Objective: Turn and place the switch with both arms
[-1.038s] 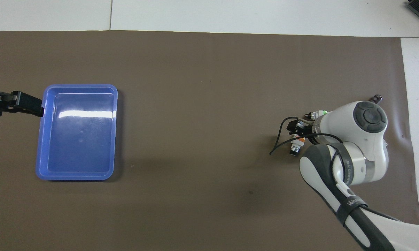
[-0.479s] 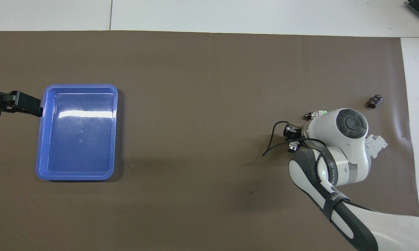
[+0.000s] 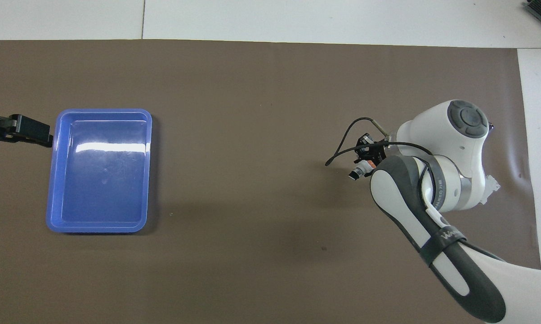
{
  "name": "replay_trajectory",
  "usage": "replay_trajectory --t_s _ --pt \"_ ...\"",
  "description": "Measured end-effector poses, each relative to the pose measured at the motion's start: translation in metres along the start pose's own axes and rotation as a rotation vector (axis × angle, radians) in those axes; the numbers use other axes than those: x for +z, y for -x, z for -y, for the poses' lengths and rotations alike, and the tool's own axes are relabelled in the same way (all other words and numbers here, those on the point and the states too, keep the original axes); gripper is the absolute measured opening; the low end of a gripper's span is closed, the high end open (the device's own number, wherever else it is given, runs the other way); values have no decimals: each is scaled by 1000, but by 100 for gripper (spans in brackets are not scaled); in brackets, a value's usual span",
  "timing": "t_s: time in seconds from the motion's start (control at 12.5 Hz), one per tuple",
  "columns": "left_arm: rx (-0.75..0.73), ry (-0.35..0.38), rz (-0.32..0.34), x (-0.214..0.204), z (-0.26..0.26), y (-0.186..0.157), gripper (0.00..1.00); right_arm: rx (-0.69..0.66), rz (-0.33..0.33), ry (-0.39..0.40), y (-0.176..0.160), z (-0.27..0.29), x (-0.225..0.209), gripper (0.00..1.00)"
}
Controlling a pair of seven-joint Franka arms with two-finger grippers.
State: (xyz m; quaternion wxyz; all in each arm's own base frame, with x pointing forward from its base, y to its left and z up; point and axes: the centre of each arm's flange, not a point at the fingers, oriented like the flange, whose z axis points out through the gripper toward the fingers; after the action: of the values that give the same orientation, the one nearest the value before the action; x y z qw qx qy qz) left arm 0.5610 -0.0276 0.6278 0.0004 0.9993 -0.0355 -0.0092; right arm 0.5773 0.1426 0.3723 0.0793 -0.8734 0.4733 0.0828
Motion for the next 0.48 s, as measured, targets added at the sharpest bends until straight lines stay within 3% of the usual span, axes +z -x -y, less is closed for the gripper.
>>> replay_trajectory --t_s 0.24,0.48 --pt "-3 0 -9 1 1 -1 100 142 112 -119 57 43 -40 41" --pt "-10 -1 -64 9 1 -8 100 300 248 -236 133 84 -76 41"
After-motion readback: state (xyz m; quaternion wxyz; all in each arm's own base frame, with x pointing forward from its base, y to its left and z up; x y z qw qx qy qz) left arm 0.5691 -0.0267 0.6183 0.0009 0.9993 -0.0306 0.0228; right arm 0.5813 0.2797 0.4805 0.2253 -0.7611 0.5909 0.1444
